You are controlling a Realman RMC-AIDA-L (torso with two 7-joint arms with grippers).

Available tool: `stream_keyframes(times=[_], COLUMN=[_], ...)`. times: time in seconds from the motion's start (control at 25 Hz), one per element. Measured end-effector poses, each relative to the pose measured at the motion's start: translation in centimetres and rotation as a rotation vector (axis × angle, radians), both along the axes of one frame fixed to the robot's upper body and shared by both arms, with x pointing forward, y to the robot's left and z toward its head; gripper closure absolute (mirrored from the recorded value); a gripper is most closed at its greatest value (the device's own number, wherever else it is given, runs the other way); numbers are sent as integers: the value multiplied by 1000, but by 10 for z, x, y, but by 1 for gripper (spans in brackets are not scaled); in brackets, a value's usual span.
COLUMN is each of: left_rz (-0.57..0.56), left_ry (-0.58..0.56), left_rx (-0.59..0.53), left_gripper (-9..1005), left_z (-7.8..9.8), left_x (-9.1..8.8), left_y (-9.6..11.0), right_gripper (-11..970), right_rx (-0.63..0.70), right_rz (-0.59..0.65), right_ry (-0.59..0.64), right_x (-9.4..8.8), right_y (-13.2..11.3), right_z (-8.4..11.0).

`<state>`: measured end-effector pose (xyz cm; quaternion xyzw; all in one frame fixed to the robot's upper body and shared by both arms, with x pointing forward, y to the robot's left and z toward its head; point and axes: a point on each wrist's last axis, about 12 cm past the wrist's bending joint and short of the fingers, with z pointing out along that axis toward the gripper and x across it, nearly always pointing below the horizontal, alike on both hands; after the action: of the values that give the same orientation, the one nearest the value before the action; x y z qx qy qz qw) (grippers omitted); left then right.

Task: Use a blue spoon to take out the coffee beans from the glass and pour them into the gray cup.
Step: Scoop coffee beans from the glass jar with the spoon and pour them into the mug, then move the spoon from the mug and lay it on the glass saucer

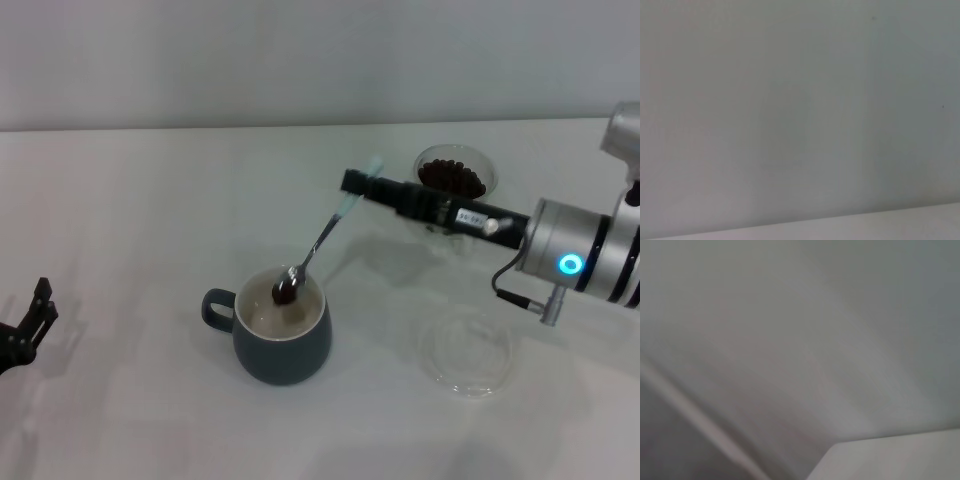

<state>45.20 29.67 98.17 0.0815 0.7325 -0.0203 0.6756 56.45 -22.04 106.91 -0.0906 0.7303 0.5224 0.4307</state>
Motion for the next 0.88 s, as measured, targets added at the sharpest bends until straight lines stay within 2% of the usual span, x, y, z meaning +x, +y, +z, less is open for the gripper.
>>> stream_keyframes(times=[0.16, 0.4, 0.48, 0.68, 0.88], left_rz=[-4, -4, -3, 16, 89], left_ry=[-4, -6, -7, -16, -28], left_rx=[0, 0, 0, -7, -59], left_gripper=[134, 134, 134, 134, 135], left_z=[1, 1, 1, 3, 6], left_x=[2, 3, 3, 7, 12], left_y=[-1, -1, -1, 0, 6], right_gripper=[811, 811, 811, 811, 811], right_rx=[-100, -94, -58, 64, 103], right_rz=[72, 33, 6, -100, -206], right_ry=[-179, -238, -219, -152, -69], right_x=[-7, -15, -18, -41, -67], right_y=[9, -2, -12, -57, -97], right_z=[2, 3, 4, -1, -17])
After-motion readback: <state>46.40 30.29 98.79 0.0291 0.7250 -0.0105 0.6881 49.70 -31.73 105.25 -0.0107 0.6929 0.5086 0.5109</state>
